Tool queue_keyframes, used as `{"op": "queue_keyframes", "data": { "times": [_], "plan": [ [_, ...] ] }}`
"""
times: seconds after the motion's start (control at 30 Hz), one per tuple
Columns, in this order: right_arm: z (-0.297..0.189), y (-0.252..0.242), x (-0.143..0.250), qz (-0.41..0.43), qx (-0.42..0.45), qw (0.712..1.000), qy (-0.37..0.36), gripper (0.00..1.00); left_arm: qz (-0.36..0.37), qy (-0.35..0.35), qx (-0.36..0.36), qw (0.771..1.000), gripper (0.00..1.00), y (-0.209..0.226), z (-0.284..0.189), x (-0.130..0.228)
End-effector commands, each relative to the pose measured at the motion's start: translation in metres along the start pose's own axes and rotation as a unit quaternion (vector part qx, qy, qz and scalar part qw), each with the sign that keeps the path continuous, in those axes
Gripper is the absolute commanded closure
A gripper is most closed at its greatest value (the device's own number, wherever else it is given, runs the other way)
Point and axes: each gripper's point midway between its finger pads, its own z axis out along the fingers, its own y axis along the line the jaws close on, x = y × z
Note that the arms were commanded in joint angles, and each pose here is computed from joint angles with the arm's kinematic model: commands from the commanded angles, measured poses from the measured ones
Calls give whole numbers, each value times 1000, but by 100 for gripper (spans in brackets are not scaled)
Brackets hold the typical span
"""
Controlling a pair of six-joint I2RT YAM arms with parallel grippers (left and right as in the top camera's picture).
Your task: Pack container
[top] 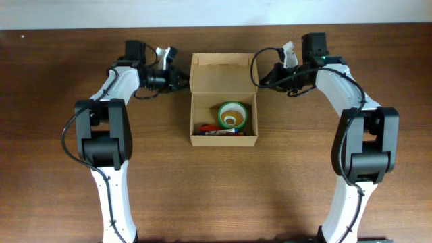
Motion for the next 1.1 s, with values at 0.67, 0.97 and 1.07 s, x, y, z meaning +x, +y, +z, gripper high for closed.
{"op": "queue_keyframes", "data": {
  "times": [0.67, 0.97, 1.07],
  "plan": [
    [5, 56, -27, -34, -175, 984, 2, 96, 40, -13, 77, 996, 99, -57, 6, -34],
    [-44, 84, -48, -147, -10, 989, 4, 96, 90, -20, 90, 992, 99, -98, -18, -57],
    [-37, 80, -33, -154, 38, 987, 29, 96, 78, 25, 37, 996, 99, -82, -17, -24]
  ]
}}
